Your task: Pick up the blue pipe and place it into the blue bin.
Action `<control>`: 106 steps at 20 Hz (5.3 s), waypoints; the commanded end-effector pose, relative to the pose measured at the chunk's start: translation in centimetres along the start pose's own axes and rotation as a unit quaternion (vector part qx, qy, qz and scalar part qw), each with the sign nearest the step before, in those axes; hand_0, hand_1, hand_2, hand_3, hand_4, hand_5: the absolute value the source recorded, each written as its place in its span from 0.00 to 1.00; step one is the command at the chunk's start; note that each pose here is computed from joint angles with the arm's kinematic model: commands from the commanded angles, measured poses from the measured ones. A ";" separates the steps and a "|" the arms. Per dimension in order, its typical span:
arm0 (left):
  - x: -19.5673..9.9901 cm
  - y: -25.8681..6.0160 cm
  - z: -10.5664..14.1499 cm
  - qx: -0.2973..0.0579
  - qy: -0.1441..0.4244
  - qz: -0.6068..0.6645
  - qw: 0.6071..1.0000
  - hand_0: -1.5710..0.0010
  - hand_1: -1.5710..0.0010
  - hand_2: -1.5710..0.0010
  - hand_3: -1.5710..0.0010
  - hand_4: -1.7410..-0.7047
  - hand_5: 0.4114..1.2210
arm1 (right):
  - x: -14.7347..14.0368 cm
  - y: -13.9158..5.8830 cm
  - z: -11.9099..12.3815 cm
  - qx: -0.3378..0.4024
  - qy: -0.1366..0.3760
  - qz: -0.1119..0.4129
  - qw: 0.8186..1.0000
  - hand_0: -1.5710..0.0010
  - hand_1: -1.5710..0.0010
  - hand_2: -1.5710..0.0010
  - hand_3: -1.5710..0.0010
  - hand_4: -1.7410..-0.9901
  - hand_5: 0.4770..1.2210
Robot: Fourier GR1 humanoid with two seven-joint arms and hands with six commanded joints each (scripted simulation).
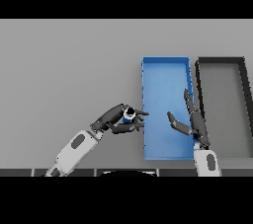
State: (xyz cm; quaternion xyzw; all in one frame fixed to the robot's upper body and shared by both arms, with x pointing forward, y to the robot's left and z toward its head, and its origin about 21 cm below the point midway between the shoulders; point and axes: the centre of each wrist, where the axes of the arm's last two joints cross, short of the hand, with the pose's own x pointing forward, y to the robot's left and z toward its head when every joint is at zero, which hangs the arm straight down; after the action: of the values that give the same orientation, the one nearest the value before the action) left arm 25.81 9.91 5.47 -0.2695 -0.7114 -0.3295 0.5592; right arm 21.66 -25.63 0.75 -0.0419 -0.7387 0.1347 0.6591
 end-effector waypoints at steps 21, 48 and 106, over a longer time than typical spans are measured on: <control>-0.5 -0.1 0.1 -0.003 0.017 -0.006 1.000 0.00 0.00 0.00 0.08 0.01 1.00 | 12.2 -1.7 -2.7 0.278 -0.115 -0.042 0.953 1.00 1.00 1.00 1.00 0.58 0.06; -0.2 0.6 -0.2 -0.032 0.030 -0.065 0.997 0.43 0.45 0.46 0.58 0.10 1.00 | 19.0 9.0 -11.0 0.509 -0.144 0.022 0.849 0.44 0.44 0.44 0.55 0.32 0.13; -0.7 2.0 1.6 -0.020 0.106 -0.074 0.991 1.00 1.00 1.00 1.00 0.88 0.07 | 26.6 -3.7 -20.1 0.240 -0.106 -0.133 0.956 0.00 0.00 0.00 0.00 0.32 1.00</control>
State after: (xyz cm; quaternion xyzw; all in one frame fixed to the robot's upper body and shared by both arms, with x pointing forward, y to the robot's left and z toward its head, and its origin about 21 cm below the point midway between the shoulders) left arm 26.48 12.46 4.89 -0.1900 -0.6599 -0.4105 0.5999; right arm 38.56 -20.04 29.20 0.2286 -0.7478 0.2224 0.5823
